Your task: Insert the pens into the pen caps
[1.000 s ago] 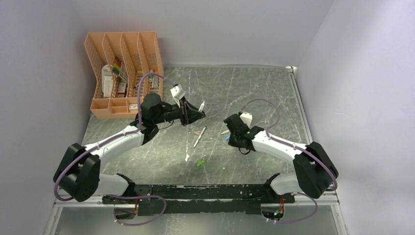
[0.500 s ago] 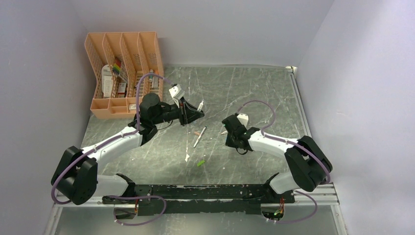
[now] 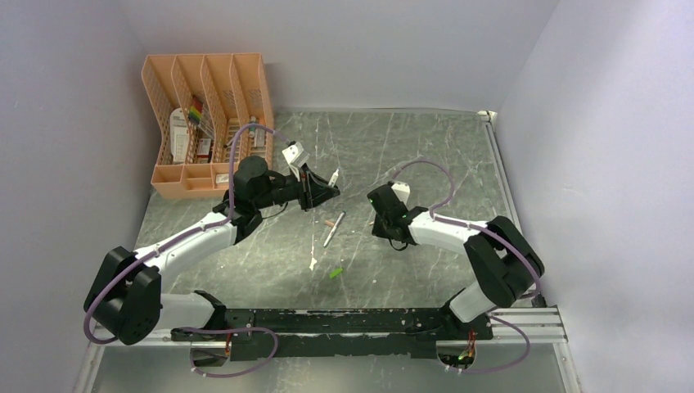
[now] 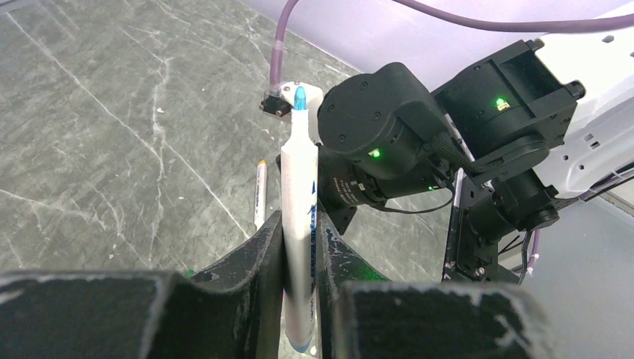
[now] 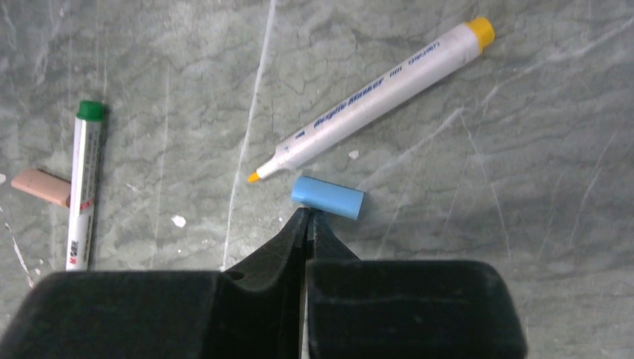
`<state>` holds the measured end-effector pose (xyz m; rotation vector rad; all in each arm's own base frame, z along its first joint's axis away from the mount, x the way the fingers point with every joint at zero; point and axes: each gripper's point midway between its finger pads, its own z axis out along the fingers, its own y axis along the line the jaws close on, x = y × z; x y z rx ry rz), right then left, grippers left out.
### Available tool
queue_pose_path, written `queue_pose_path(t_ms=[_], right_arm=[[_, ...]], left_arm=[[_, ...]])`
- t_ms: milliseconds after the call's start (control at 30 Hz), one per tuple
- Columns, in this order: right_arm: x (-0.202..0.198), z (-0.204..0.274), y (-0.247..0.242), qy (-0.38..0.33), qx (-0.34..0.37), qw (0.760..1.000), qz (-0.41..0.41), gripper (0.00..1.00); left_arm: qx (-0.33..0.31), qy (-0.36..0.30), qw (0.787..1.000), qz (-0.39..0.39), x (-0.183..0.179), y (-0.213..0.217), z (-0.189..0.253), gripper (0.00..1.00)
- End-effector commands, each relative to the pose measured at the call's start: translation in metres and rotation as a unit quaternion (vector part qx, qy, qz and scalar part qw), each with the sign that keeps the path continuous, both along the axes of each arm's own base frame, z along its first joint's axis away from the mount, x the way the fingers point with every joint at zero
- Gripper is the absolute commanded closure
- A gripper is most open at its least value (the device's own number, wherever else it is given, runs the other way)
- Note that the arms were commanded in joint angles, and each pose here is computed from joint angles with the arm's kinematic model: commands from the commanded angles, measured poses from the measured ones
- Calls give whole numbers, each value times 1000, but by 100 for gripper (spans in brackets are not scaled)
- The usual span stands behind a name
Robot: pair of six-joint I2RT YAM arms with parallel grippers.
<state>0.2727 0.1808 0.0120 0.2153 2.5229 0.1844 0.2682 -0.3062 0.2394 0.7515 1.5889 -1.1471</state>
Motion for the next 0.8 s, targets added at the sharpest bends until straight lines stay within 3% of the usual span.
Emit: queue_pose_path(t_ms=[0, 167, 367, 467, 600, 667, 767], right_arm=[[-3, -19, -17, 24, -31, 999, -7, 100], [9, -13, -11, 17, -21, 1000, 2, 100], [18, 32, 3, -36, 19, 999, 33, 96], [21, 50, 0, -66, 12, 997, 48, 84], [18, 42, -13, -56, -36, 995, 71, 48], [14, 33, -17, -40, -54, 994, 83, 42], [8, 21, -23, -21, -72, 993, 89, 40]], left_arm=[[-1, -17, 1000, 8, 4, 3, 8, 93], [0, -16, 1000, 7, 4, 2, 6, 93], [0, -14, 1000, 7, 5, 1, 5, 93], [-4, -13, 1000, 3, 5, 1, 5, 93], [-9, -10, 1000, -1, 4, -1, 6, 93], [-11, -12, 1000, -3, 3, -1, 7, 93], [-11, -15, 1000, -2, 2, 0, 9, 93]])
